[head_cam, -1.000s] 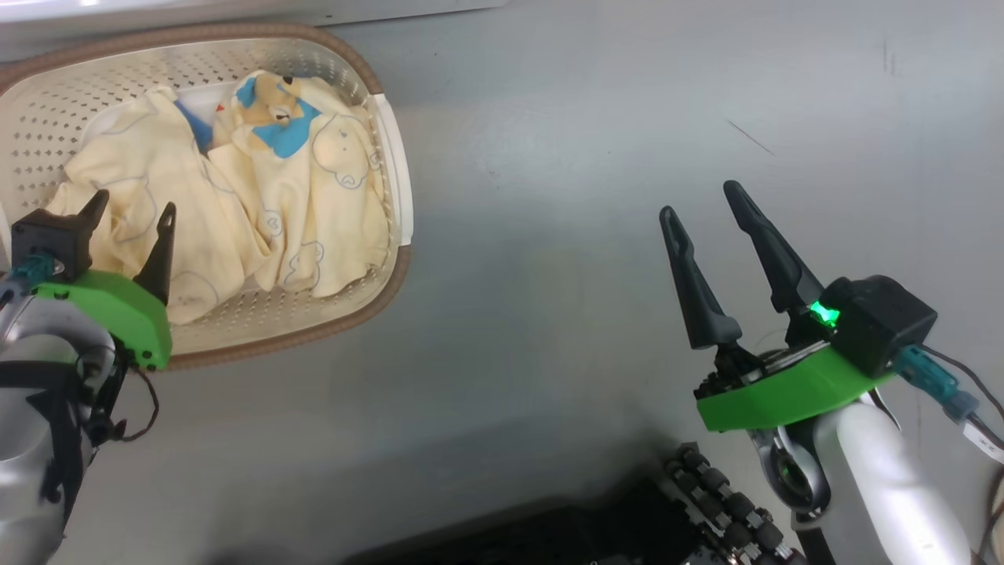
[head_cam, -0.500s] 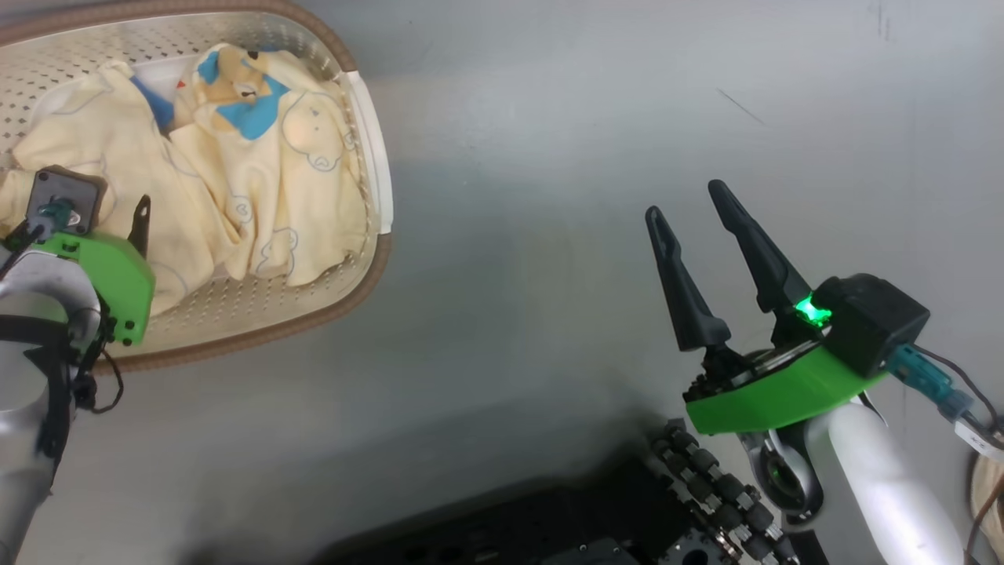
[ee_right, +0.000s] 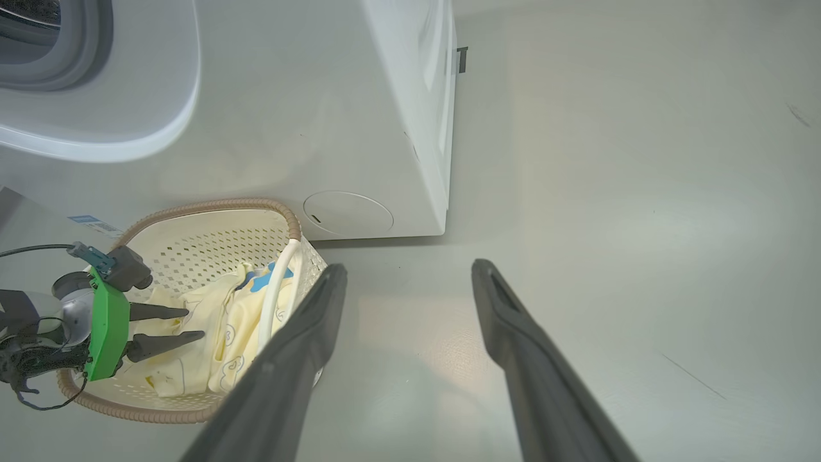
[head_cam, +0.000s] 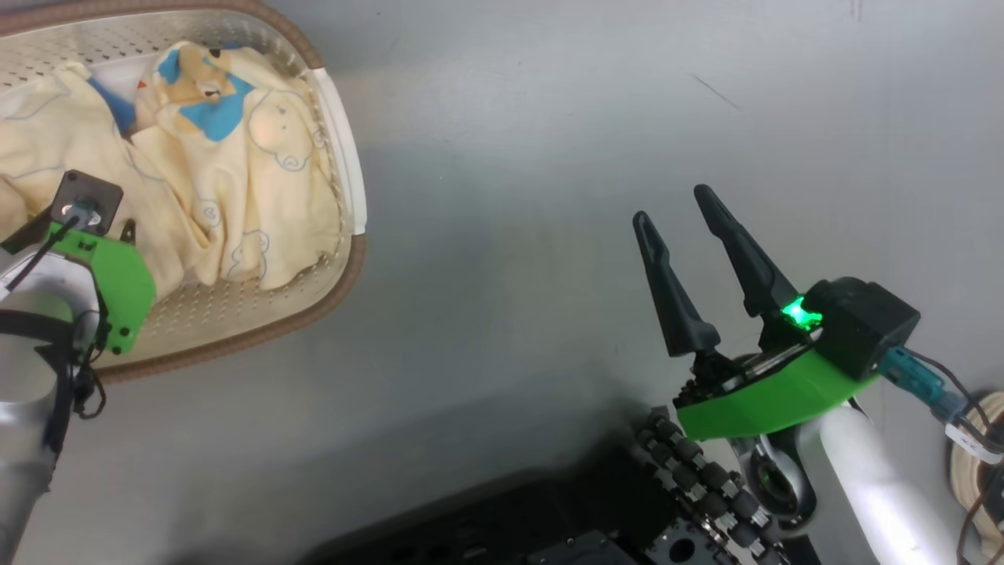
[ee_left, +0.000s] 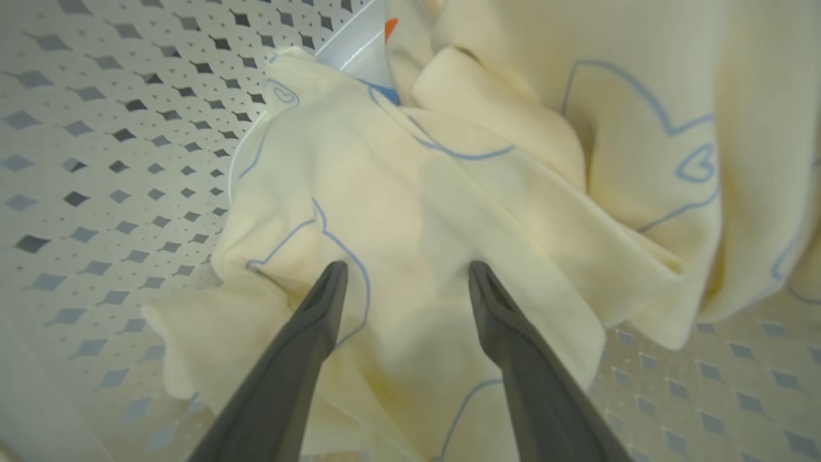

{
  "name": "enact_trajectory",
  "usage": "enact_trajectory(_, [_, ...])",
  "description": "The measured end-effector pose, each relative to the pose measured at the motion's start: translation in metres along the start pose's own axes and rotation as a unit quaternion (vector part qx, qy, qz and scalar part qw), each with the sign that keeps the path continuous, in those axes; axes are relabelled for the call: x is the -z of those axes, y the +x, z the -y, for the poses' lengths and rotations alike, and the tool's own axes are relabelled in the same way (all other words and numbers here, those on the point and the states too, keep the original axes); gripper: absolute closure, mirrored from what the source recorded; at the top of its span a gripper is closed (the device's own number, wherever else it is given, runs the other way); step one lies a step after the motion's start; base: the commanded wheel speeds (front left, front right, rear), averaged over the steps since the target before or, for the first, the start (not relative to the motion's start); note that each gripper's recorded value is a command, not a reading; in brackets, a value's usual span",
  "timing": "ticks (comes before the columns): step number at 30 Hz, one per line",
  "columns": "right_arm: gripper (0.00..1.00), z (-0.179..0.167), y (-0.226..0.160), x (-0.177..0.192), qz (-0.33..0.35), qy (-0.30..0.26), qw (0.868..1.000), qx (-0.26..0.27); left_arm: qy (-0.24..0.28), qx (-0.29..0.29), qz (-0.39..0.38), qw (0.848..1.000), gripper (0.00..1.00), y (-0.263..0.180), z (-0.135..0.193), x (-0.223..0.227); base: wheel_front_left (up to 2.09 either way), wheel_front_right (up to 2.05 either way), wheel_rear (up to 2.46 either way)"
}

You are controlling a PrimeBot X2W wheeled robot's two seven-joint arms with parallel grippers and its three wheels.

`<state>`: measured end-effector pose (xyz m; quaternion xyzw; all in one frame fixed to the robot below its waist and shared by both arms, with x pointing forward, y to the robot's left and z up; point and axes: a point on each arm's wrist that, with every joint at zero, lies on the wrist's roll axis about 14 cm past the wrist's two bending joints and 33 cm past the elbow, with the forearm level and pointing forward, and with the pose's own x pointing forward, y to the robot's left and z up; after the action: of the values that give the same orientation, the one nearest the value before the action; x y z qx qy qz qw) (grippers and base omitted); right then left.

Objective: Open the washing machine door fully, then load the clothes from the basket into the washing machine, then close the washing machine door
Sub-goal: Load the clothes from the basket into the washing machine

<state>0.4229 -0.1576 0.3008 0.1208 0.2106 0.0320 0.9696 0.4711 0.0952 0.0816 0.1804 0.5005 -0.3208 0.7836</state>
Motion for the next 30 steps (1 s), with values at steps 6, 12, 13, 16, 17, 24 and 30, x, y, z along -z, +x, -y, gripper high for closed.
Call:
enact_trajectory(6, [0.0,0.003,0.0,0.005,-0.006,0.003,1.0,0.005,0.01,-0.007,-0.023,1.0,0.0,0.01,-0.005,0.006,0.0,0.0,0.0])
enact_trajectory(12, [0.0,0.006,-0.002,0.007,-0.01,0.005,1.0,0.011,0.01,-0.006,-0.052,0.999,0.0,0.018,-0.004,0.019,0.0,0.0,0.0])
enact_trajectory(13, [0.0,0.007,-0.002,0.007,-0.01,0.004,1.0,0.011,0.008,-0.006,-0.058,0.998,0.0,0.019,-0.004,0.022,0.0,0.0,0.0])
enact_trajectory(16, [0.0,0.007,-0.003,0.006,-0.01,0.003,1.0,0.012,-0.003,-0.005,-0.07,0.997,0.18,0.021,-0.003,0.028,0.0,0.0,0.0])
enact_trajectory(17, [0.0,0.007,-0.003,0.006,-0.01,0.003,1.0,0.013,-0.009,-0.005,-0.074,0.997,0.49,0.021,-0.002,0.029,0.0,0.0,0.0])
enact_trajectory(24, [0.0,0.011,-0.005,-0.001,-0.001,-0.001,1.0,0.018,-0.013,-0.002,-0.056,0.998,1.0,0.021,-0.002,0.022,0.0,0.0,0.0])
enact_trajectory(30, [0.0,0.009,-0.006,-0.016,0.019,-0.003,1.0,0.016,-0.014,-0.009,-0.015,1.0,1.0,0.007,-0.006,0.003,0.0,0.0,0.0])
